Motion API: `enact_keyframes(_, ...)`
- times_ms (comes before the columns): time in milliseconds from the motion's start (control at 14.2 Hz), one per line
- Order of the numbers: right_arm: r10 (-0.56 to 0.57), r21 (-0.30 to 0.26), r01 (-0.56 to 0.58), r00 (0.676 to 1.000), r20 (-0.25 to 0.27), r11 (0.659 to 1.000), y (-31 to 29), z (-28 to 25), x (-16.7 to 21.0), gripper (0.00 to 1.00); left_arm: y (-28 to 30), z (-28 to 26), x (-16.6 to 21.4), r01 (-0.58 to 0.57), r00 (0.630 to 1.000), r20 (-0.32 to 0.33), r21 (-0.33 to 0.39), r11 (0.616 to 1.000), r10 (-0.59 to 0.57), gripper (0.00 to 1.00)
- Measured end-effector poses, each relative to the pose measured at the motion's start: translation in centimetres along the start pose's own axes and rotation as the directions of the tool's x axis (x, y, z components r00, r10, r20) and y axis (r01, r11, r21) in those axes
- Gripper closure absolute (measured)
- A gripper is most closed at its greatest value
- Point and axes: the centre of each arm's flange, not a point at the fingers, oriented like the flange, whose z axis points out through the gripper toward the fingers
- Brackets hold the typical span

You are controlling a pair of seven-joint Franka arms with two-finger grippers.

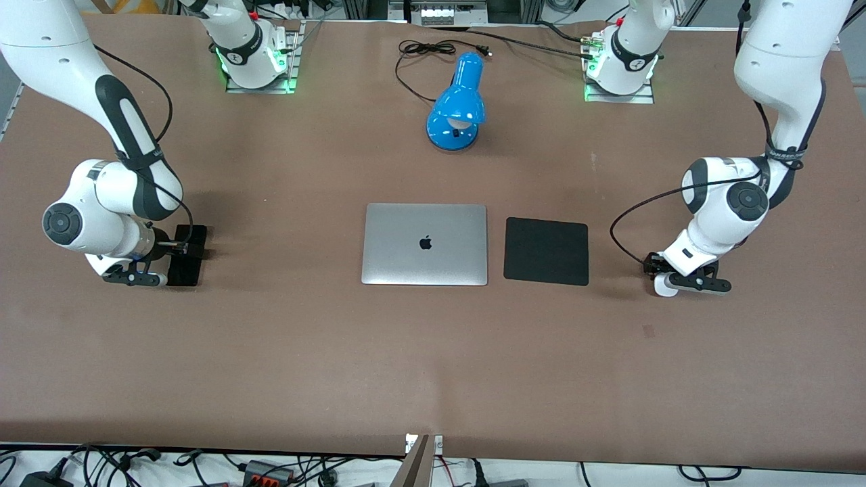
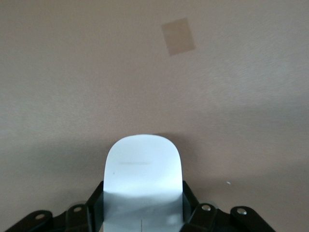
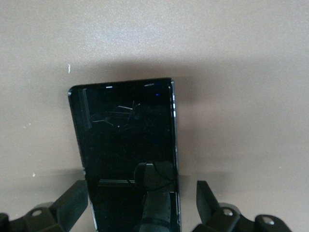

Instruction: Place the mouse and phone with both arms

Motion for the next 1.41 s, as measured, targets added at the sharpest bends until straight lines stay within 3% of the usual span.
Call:
enact_keyframes(282,-0.004,0.002,0.004,1.0,-0.007,1.0,-0.3,-0.1,0.2,0.0,3.8,-7.6,3.9,-0.029,0.991,0.132,-0.003,1.0,0.029,0.38)
enact_keyframes(494,-0.005,0.002,0.005,1.0,-0.006,1.0,-0.3,0.0,0.2,0.0,11.5,-11.0,5.6,0.058,0.982,0.177,0.001,0.998,-0.058,0.38)
enact_keyframes(776,-0.005,0.003,0.005,1.0,0.006,1.0,-0.4,0.7,0.1,0.0,23.4,-10.2,4.1,0.185,0.966,0.178,0.034,0.982,-0.188,0.38)
enact_keyframes(918,-0.006,0.003,0.006,1.0,0.007,1.0,-0.4,0.8,0.1,0.0,26.5,-7.8,2.6,0.207,0.969,0.13,0.049,0.977,-0.212,0.38)
enact_keyframes(1059,-0.007,0.003,0.007,1.0,0.007,1.0,-0.5,0.8,0.1,0.0,27.6,-4.7,0.7,0.222,0.972,0.073,0.027,0.975,-0.224,0.38)
enact_keyframes(1200,-0.007,0.003,0.007,1.0,0.005,1.0,-0.5,0.5,0.2,0.19,27.5,-2.4,-0.5,0.228,0.972,0.056,0.005,0.974,-0.228,0.38)
enact_keyframes(1412,-0.009,0.003,0.009,1.0,0.005,1.0,-0.5,0.5,0.2,0.21,27.1,-1.0,-0.8,0.226,0.973,0.055,0.002,0.974,-0.226,0.38)
